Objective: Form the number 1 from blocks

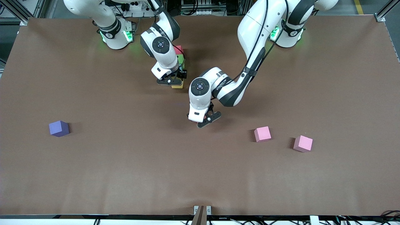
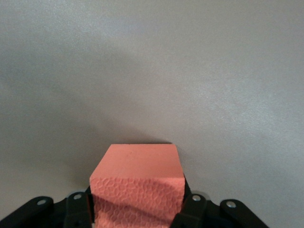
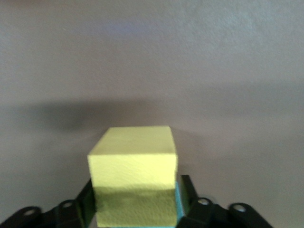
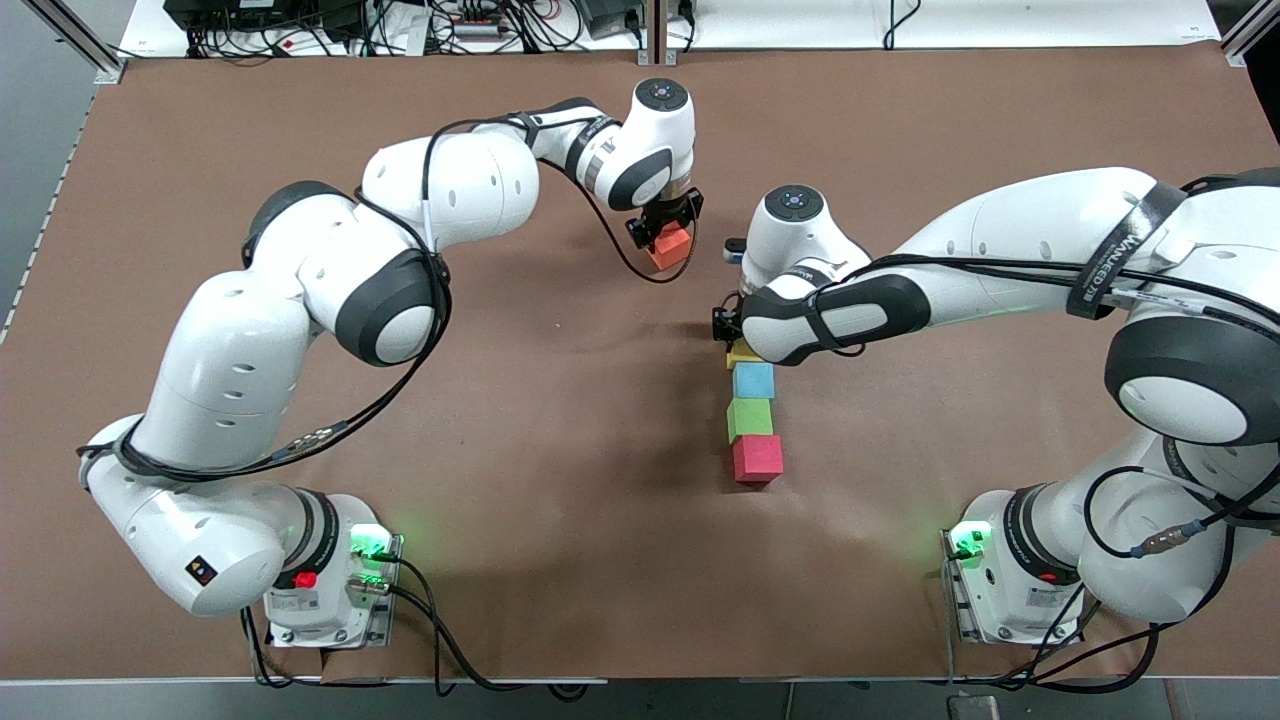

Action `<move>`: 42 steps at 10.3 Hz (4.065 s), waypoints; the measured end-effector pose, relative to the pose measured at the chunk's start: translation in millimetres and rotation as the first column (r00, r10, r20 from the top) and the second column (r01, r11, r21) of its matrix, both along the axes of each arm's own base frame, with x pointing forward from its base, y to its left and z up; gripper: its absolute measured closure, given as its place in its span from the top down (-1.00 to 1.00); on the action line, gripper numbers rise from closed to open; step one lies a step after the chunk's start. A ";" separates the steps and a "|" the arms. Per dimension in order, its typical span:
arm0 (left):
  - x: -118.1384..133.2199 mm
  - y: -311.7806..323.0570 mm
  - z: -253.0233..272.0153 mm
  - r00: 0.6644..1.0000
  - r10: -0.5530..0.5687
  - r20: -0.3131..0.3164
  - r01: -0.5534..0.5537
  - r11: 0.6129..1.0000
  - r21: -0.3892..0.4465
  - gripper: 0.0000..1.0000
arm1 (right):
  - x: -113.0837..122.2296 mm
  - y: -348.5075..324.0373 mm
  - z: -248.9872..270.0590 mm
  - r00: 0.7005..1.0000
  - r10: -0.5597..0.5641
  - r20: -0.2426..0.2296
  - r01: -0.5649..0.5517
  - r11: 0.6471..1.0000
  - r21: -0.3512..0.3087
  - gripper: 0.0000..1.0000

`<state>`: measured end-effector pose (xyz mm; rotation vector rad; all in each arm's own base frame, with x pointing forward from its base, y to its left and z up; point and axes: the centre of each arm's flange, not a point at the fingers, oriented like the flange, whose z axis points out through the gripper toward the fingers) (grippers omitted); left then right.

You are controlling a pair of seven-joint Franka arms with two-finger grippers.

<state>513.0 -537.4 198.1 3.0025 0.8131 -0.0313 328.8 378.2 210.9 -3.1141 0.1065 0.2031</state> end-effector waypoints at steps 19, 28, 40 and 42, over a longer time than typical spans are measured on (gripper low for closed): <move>-125.9 -120.3 32.9 0.901 -0.427 0.079 0.430 0.902 -0.025 0.22 | 257.2 -308.3 155.8 0.983 0.177 -0.046 -0.176 0.984 0.035 1.00; -152.9 -126.1 -5.3 0.855 -0.516 0.051 0.515 0.857 0.038 0.22 | 267.1 -309.5 152.8 0.983 0.179 -0.042 -0.178 0.984 0.028 1.00; -157.6 -129.2 -5.0 0.851 -0.522 0.055 0.521 0.853 0.036 0.22 | 283.6 -341.2 237.6 0.981 0.173 -0.086 -0.180 0.981 -0.074 1.00; -155.7 -130.4 -4.1 0.851 -0.520 0.071 0.520 0.854 0.026 0.22 | 294.2 -359.3 273.8 0.990 0.139 -0.013 -0.140 0.987 -0.083 1.00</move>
